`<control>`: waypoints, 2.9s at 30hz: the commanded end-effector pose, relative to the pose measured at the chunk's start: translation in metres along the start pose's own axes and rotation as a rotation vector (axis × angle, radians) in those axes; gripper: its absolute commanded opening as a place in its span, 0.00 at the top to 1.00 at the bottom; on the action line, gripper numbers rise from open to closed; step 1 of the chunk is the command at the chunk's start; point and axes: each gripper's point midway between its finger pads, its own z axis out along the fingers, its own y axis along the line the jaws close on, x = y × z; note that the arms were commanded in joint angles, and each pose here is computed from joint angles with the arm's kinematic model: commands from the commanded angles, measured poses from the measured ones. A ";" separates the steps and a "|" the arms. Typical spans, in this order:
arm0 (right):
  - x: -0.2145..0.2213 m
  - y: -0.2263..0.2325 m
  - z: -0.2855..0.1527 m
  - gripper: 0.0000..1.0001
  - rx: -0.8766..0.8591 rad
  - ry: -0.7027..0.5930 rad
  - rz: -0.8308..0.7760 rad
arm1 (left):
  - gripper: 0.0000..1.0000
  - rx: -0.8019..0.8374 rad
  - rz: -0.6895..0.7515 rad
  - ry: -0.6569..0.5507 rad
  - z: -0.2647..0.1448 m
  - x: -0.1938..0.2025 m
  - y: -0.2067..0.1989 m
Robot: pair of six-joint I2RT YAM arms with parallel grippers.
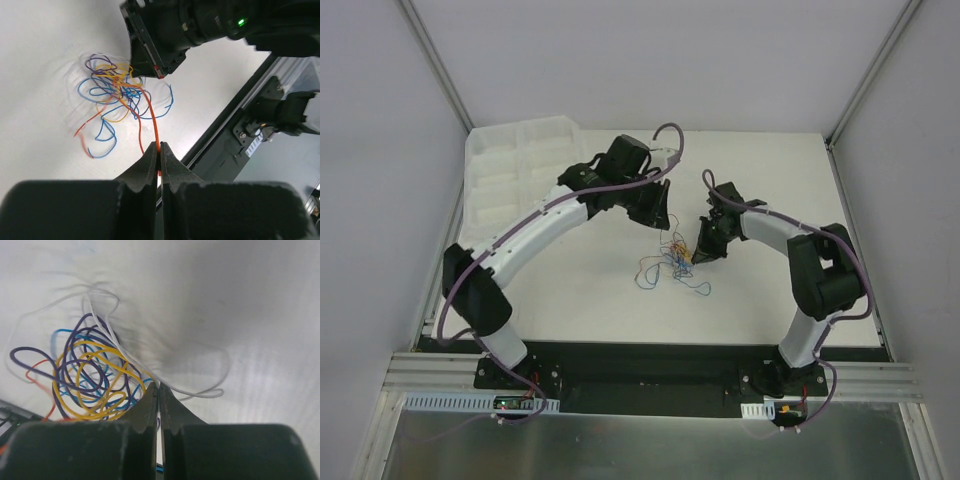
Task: Untangle the cables
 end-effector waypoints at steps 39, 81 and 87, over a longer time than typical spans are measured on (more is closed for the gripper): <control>0.080 -0.059 -0.069 1.00 -0.122 -0.236 -0.221 | 1.00 -0.724 -0.485 -0.959 -0.295 -0.143 0.145; 0.081 -0.066 -0.062 0.99 -0.097 -0.178 -0.182 | 0.47 -0.859 -1.139 -0.472 -0.157 -0.011 0.309; 0.081 -0.066 -0.063 0.99 -0.092 -0.175 -0.177 | 0.31 -0.867 -1.065 -0.483 -0.177 -0.009 0.293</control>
